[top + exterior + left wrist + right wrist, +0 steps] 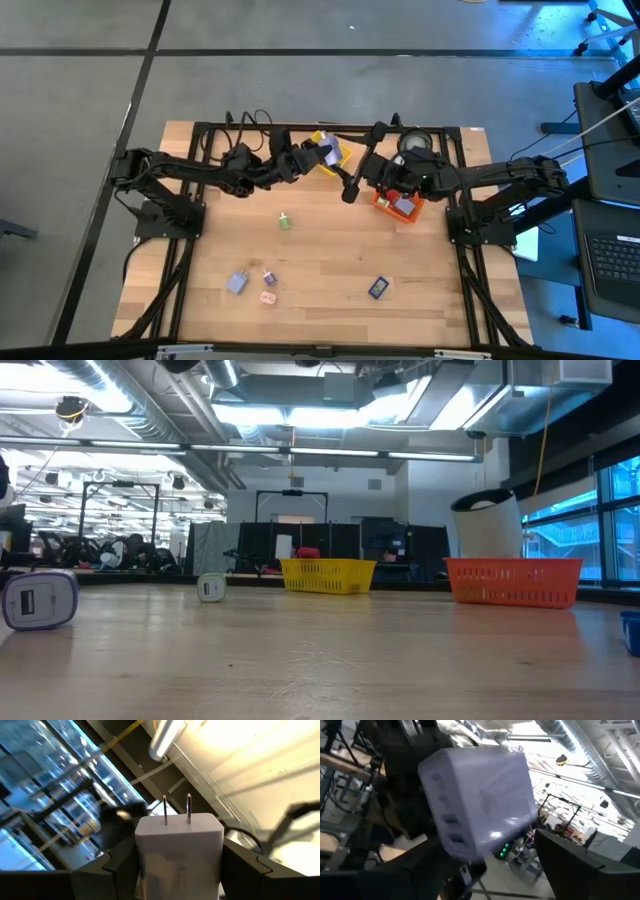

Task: Pick & Place Office items
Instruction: Put the top purple charger adapter into the orange bin

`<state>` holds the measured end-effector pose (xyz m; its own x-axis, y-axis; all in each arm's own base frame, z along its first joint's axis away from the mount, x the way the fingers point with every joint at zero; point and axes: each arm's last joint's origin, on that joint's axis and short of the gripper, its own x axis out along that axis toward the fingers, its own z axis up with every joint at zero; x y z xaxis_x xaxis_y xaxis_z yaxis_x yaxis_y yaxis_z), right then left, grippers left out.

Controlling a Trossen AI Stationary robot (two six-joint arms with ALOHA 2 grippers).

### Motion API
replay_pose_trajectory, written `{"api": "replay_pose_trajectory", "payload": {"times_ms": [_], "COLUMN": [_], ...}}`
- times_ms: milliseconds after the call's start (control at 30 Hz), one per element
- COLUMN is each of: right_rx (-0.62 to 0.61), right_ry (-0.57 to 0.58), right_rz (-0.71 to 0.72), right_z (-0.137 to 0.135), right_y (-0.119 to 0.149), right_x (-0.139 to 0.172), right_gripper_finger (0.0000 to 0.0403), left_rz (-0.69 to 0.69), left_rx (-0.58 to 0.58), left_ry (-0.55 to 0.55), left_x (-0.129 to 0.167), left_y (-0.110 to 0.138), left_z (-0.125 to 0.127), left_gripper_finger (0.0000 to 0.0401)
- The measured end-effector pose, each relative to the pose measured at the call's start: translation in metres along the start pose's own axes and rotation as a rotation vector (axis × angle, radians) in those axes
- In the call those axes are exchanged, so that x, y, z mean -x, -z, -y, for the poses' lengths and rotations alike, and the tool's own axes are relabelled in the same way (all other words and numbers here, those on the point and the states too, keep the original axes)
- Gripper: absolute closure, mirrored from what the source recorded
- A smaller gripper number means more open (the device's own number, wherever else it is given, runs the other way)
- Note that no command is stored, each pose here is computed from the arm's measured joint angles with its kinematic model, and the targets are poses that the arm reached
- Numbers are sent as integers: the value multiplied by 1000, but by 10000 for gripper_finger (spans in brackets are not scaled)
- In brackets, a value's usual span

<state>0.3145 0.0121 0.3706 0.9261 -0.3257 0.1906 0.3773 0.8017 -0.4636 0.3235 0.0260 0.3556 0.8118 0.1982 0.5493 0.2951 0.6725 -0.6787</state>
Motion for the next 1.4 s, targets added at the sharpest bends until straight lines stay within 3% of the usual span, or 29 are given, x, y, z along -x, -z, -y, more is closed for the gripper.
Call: {"api": "replay_pose_trajectory", "payload": {"times_ms": [400,667,867,1067,1400], "right_rx": [9,65,84,65,-29], "right_ry": [16,123,115,113,118], "right_rz": [12,-62,-58,-57,-56], "right_z": [1,1,-3,-3,-2], "right_y": [-1,-2,-4,-4,-4], "right_x": [0,2,4,4,5], "right_gripper_finger": [113,113,124,163,270], "left_rz": [12,37,48,60,92], "left_rx": [-9,-14,-9,13,17], "left_ry": [-18,-56,-66,-75,-88], "left_x": [-1,-1,-1,-1,-1], "left_y": [-3,-4,-4,-4,-6], "left_z": [-3,-6,-6,-6,-5], "left_gripper_finger": [186,175,178,180,180]}}
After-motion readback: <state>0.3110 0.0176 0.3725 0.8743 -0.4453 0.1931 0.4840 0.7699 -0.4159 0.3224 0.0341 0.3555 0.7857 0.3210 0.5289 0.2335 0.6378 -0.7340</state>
